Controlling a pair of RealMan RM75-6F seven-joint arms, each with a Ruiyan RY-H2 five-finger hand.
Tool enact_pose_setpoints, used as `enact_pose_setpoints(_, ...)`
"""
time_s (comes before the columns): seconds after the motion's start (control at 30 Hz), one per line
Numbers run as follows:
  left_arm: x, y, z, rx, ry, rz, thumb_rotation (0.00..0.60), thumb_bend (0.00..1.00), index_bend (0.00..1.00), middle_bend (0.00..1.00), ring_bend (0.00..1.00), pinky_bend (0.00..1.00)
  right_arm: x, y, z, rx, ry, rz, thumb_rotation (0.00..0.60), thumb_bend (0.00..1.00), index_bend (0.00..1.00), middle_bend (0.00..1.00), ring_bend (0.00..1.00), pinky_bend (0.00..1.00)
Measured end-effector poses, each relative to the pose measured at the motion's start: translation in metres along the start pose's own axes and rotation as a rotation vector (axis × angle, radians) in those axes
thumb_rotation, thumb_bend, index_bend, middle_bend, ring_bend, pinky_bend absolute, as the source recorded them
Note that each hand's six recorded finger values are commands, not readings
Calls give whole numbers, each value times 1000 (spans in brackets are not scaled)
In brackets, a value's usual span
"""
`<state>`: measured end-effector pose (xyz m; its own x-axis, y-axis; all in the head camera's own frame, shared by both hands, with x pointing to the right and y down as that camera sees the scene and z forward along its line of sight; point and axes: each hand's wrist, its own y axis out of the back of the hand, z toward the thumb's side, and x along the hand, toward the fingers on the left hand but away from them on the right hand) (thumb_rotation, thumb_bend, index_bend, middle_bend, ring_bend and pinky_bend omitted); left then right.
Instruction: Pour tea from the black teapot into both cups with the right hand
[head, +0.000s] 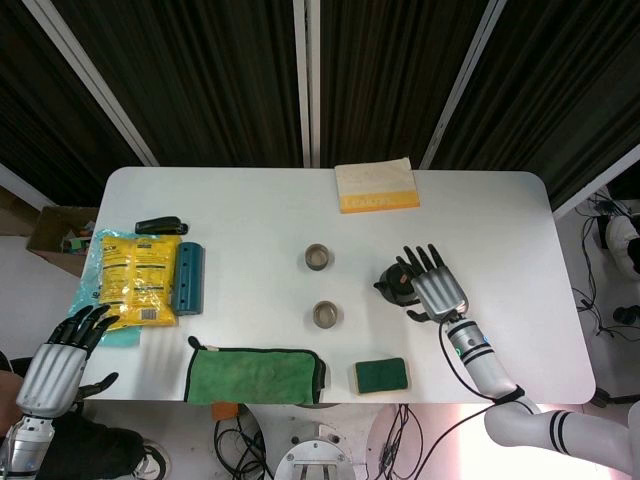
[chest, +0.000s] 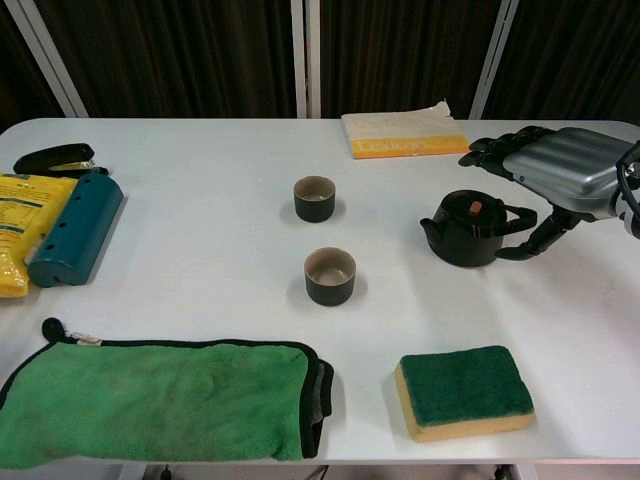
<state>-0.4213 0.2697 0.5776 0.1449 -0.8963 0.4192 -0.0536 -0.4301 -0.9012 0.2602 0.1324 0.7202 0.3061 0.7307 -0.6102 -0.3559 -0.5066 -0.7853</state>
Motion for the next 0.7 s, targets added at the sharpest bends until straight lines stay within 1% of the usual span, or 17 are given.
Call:
enact_pose_setpoints(0.2, -1, 1, -3, 0, 7, 1, 600, 69, 181, 107, 88, 214, -6, 7, 2, 9, 1, -16, 393, 145, 0, 0, 0, 0)
enact_pose_setpoints(0.37, -1, 0, -5, 2, 13, -2, 600, 69, 181, 107, 89, 214, -13, 19, 5, 15, 4, -35, 393, 149, 0, 0, 0, 0)
enact_pose_setpoints(0.7, -2, 1, -9, 7, 28, -4, 600, 69, 181, 107, 88, 215, -34, 40, 10, 35, 11, -52, 392, 152, 0, 0, 0, 0)
